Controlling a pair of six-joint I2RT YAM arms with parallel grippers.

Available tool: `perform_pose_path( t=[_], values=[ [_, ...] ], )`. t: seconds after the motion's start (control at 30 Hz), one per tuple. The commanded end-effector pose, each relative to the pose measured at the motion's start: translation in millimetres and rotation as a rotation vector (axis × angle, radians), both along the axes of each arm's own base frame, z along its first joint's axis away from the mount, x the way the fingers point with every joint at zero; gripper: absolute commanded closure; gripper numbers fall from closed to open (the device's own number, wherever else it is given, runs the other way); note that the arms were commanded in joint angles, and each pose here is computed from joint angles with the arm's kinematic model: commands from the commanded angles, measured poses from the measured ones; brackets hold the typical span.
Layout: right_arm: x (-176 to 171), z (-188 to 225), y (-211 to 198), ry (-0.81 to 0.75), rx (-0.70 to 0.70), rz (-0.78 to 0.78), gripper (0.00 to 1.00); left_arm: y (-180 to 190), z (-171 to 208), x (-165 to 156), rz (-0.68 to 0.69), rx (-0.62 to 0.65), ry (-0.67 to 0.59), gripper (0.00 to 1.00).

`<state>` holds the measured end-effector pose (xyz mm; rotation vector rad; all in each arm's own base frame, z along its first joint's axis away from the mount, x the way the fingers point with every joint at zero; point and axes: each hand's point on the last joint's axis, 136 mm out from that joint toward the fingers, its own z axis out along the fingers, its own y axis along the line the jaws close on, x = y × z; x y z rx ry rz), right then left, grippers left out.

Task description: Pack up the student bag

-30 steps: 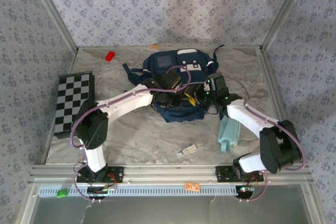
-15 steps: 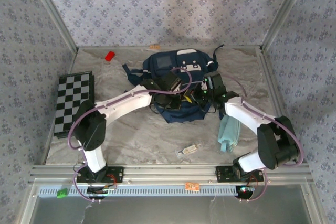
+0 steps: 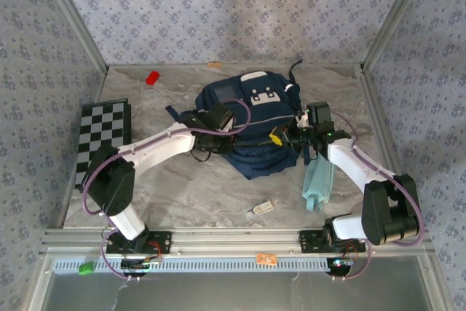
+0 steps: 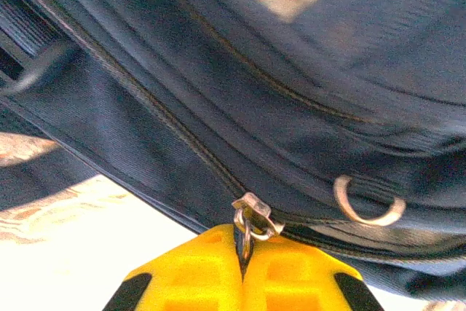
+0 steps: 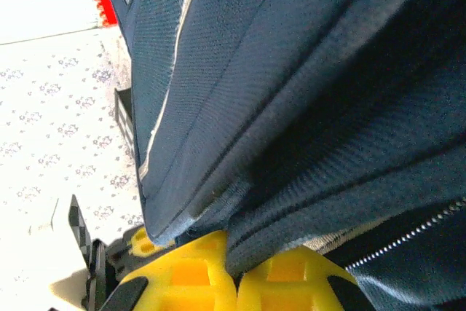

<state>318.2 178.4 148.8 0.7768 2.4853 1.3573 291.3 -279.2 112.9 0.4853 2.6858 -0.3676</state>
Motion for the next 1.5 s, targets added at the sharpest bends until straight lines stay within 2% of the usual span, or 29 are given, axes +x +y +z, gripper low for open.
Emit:
perform_pose_path(
  t=[0.0,0.2,0.43,0.57,0.7,0.77,0.97,1.0,1.13,1.37,1.47],
  values=[
    [12,23,-21,-0.084,-0.051,-0.042,1.00,39,10,21,0.058,0.077,-0.114,1.00],
    [5,15,-15,-0.056,-0.043,-0.012,1.00,53,16,64,0.110,-0.006,-0.258,1.00],
    [10,12,-4,-0.063,-0.040,0.010,1.00,79,15,101,0.212,-0.078,-0.265,1.00],
    [19,16,7,-0.091,-0.045,0.053,1.00,83,14,105,0.230,-0.054,-0.253,1.00],
    [19,27,8,-0.134,-0.089,0.100,1.00,78,10,93,0.211,-0.091,-0.204,1.00],
    [13,27,7,-0.130,-0.117,0.135,0.90,78,10,84,0.208,-0.092,-0.169,0.93],
    [-17,25,-13,-0.101,-0.197,0.177,0.54,68,42,44,0.154,-0.187,-0.158,0.51],
    [-22,23,-19,-0.091,-0.216,0.169,0.50,71,43,39,0.160,-0.175,-0.157,0.48],
    [-54,14,-50,0.009,-0.406,0.144,0.38,77,51,19,0.188,-0.168,-0.140,0.44],
    [-115,2,-108,0.207,-0.747,0.108,0.33,46,65,-7,0.145,-0.237,-0.164,0.37],
    [-136,-9,-122,0.283,-0.835,0.099,0.31,30,63,-17,0.115,-0.246,-0.172,0.36]
  ],
)
